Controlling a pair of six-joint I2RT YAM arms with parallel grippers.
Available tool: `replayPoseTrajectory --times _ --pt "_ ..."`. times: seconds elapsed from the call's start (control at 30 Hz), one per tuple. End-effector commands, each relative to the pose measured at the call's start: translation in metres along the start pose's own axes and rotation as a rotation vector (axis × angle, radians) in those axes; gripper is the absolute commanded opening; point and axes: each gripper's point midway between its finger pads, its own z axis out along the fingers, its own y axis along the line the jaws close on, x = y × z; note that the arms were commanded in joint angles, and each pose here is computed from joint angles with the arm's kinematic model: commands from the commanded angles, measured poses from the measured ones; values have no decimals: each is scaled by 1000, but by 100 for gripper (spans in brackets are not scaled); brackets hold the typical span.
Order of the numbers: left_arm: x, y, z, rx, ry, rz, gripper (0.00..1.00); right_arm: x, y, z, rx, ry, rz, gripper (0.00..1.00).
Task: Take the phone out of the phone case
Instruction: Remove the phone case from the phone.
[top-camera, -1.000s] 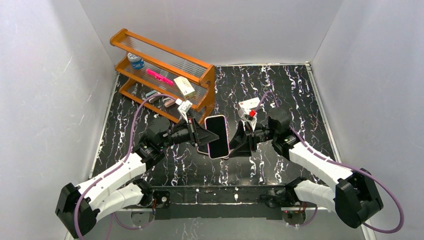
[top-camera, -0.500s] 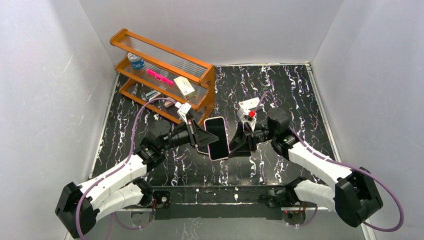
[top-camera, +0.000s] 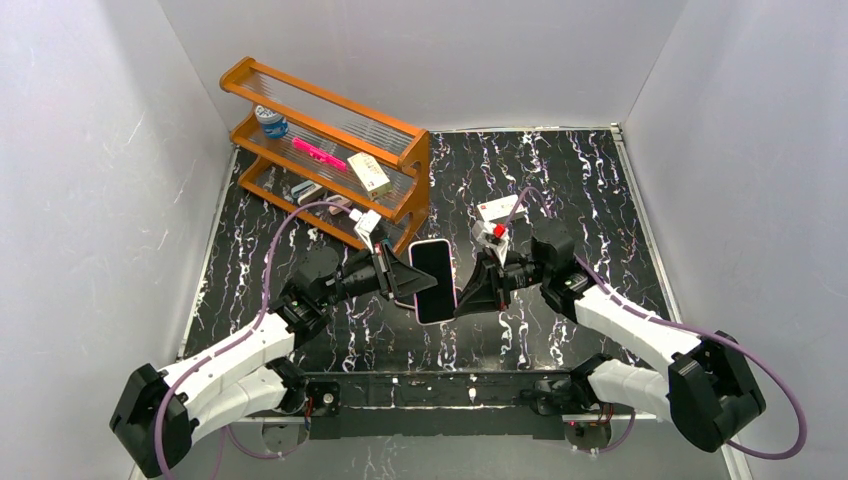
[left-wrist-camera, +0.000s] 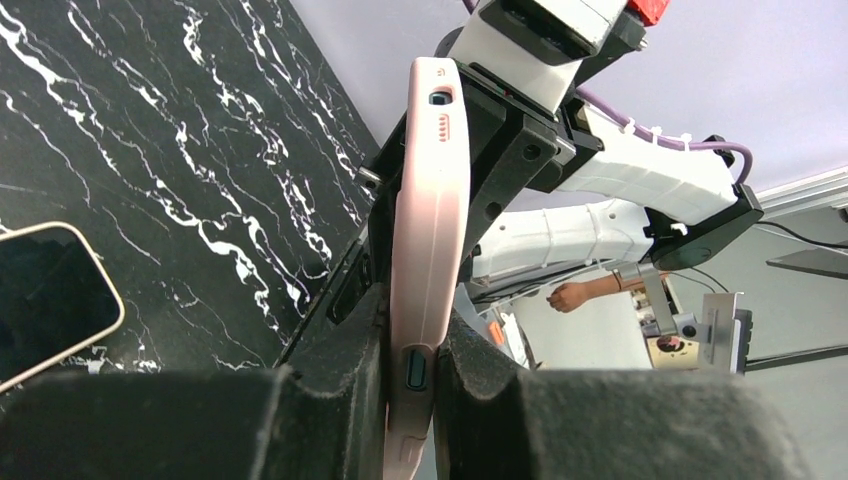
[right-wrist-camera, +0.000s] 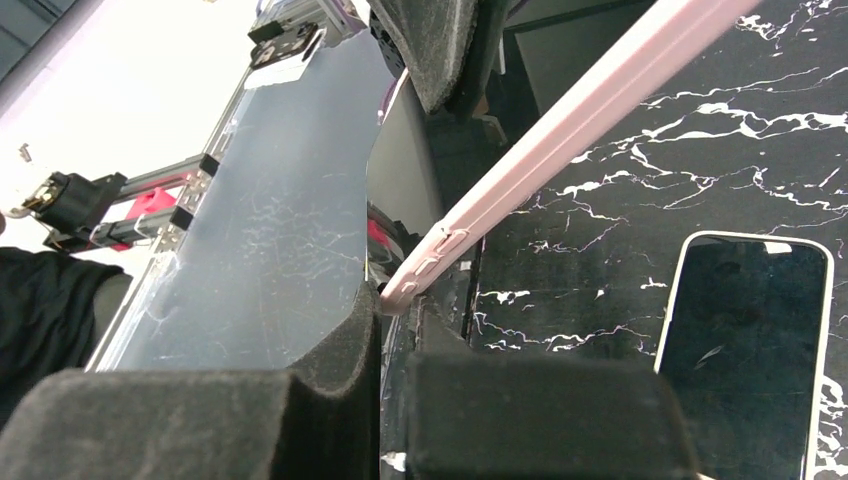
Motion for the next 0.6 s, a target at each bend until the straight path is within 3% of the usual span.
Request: replayPoseTrajectory --times 0.0,0.37,0.57 --pt "-17 -16 1 42 -84 -120 0 -8 3 9 -32 -19 -314 1" --pt "-23 -11 -1 44 -153 -279 0 -17 -19 19 41 25 -610 1" --pt "-24 -11 -1 45 -158 -303 0 -23 -24 22 55 31 -688 1"
